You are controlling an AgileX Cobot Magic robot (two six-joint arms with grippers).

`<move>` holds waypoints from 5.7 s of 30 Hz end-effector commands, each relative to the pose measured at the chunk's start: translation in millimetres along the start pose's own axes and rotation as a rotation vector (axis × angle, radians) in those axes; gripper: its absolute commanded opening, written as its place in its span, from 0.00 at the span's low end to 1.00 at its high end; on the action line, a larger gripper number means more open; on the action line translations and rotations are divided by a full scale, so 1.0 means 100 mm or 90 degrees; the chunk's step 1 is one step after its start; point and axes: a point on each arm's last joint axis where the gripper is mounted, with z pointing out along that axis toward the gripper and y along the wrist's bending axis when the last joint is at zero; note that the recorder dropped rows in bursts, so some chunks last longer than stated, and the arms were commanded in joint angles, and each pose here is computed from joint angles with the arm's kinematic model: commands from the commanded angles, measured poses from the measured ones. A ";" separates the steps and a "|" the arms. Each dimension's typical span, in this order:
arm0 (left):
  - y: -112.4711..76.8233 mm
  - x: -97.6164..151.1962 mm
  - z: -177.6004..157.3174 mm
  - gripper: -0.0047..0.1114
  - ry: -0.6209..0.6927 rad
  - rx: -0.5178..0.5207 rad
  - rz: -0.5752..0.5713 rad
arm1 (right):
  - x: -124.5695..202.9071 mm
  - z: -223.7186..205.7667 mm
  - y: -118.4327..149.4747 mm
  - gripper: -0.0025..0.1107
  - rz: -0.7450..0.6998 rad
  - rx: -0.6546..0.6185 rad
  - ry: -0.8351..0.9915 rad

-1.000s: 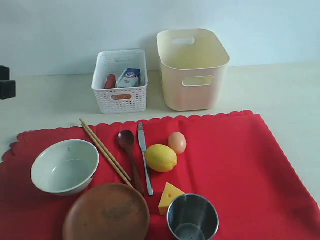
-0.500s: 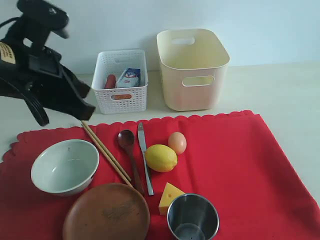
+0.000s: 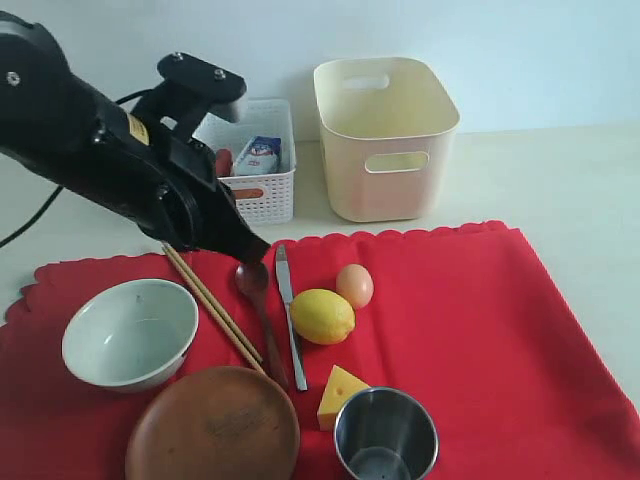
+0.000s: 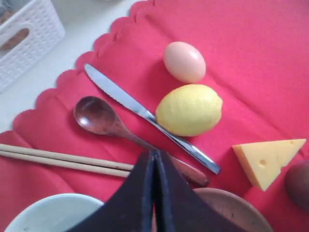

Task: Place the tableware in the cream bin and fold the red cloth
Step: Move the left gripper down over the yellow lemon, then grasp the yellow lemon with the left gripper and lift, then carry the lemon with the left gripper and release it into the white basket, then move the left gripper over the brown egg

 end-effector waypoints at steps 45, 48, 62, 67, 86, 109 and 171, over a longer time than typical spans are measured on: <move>-0.20 -0.17 1.38 0.67 0.085 0.190 0.587 | 0.19 0.07 -0.03 0.02 0.008 0.029 0.020; -0.20 -0.13 1.45 0.67 0.099 0.194 0.589 | 0.19 0.07 -0.03 0.02 0.008 0.029 0.020; -0.17 -0.20 1.38 0.05 0.082 0.155 0.532 | 0.19 0.07 -0.03 0.02 0.008 0.029 0.020; -0.16 -0.33 1.10 0.05 0.067 0.126 0.500 | 0.19 0.07 -0.03 0.02 0.008 0.029 0.020; 0.95 -0.43 0.06 0.05 0.017 -0.100 0.131 | 0.19 0.07 -0.03 0.02 0.008 0.029 0.020; 1.82 -0.83 1.13 0.05 -0.187 -0.147 -0.111 | 0.19 0.07 -0.03 0.02 0.008 0.029 0.020; -0.35 -0.69 1.09 0.68 0.050 0.078 -0.041 | 0.19 0.07 -0.03 0.02 0.008 0.029 0.020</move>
